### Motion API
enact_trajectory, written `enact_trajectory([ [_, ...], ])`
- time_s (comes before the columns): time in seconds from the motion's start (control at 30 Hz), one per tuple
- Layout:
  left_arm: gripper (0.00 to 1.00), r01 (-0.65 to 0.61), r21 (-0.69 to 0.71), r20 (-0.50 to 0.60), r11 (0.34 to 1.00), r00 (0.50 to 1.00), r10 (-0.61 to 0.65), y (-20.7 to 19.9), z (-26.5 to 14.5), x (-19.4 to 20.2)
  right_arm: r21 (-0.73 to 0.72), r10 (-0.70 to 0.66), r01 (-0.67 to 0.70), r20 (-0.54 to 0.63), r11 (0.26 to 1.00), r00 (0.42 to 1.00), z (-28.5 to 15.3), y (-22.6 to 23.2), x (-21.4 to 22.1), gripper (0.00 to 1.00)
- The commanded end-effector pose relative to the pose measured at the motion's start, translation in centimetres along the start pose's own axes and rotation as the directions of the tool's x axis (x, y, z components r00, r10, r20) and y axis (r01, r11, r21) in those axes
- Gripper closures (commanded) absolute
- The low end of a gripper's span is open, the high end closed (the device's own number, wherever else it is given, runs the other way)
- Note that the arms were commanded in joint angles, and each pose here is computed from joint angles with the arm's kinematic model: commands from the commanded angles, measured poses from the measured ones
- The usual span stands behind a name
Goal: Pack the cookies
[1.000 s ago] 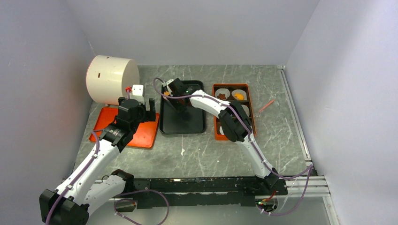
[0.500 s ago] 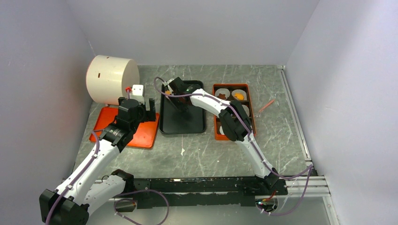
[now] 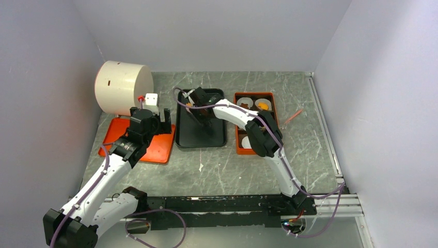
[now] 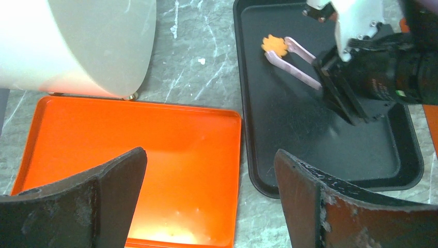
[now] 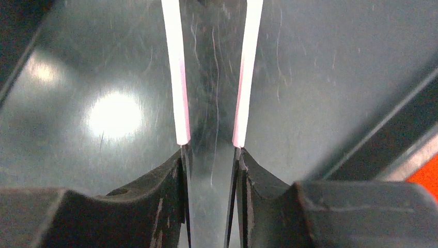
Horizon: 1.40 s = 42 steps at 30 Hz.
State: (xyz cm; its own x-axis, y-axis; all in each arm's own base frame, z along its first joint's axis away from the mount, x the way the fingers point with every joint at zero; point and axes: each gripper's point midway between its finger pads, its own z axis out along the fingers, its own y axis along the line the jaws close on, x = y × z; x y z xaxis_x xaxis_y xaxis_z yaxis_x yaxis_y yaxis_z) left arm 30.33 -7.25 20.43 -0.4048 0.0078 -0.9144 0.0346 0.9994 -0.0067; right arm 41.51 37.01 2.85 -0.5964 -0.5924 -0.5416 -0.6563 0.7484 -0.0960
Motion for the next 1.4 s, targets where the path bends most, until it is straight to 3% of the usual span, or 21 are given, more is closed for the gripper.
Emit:
enact_trajectory([
  [0.0, 0.02, 0.046, 0.017, 0.069, 0.999, 0.996, -0.047, -0.2, -0.7, -2.4, 0.001, 0.029, -0.029, 0.109, 1.000, 0.994, -6.0, -0.8, -2.9, 0.82],
  [0.4, 0.02, 0.049, 0.015, 0.075, 0.999, 0.996, -0.050, -0.1, -0.9, -2.4, -0.054, 0.086, -0.083, 0.075, 0.995, 0.993, -12.0, -0.1, 0.9, 0.89],
  [0.87, 0.02, 0.046, 0.007, 0.067, 0.999, 0.997, -0.046, 0.0, -0.7, -2.2, -0.009, 0.170, -0.170, -0.010, 0.985, 0.985, -19.2, -1.0, 8.0, 0.89],
  [1.37, 0.02, 0.034, -0.012, 0.039, 0.999, 0.999, -0.034, 0.2, -0.1, -1.5, 0.075, 0.344, -0.336, -0.171, 0.939, 0.923, -25.2, -1.1, 17.6, 0.89],
])
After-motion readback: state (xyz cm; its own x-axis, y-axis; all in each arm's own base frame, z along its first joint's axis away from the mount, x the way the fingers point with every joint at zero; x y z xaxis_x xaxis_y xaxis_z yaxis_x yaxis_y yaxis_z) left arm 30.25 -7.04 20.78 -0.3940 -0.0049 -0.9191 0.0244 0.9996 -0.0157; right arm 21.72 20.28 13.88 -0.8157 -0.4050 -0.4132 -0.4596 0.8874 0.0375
